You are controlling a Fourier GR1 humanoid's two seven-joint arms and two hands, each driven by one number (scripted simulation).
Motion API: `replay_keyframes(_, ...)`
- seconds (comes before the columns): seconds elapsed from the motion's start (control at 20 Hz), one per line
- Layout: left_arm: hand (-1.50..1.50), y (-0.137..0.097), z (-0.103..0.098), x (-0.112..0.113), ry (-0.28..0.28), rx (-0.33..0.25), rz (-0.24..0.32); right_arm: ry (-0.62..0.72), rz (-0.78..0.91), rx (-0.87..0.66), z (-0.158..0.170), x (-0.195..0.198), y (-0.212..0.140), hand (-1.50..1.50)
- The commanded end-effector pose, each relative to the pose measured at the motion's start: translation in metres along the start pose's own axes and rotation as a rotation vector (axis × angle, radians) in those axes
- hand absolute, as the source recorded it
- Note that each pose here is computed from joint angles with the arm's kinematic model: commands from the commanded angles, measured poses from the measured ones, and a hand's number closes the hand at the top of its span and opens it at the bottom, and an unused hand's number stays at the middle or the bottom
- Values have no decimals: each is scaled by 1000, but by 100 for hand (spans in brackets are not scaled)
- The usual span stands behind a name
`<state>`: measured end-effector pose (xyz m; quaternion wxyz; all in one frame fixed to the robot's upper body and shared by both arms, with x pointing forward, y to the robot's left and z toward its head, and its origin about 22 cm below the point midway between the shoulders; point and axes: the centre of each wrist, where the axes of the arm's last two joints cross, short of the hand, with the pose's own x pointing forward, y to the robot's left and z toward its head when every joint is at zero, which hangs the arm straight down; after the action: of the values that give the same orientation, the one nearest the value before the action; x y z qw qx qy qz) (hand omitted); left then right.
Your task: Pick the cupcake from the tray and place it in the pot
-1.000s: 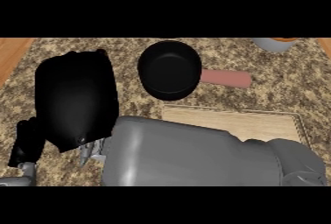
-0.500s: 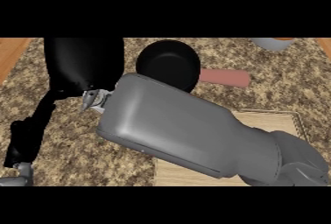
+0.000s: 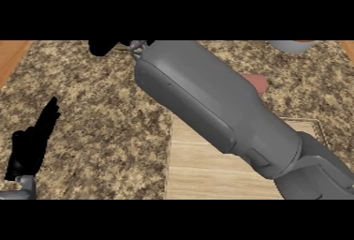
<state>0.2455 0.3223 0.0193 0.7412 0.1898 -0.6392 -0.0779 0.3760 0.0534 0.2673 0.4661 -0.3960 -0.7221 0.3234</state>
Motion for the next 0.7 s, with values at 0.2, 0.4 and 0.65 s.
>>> replay_keyframes(0.2,0,-3,0,15,-22,-21,-6,24,27,41,-37,-53,15,150)
replay_keyframes(0.4,0,-3,8,-1,-38,-28,-7,29,138,50,-40,-86,31,150)
replay_keyframes(0.65,0,-7,-8,15,-36,-50,-12,84,25,79,-39,-90,41,150)
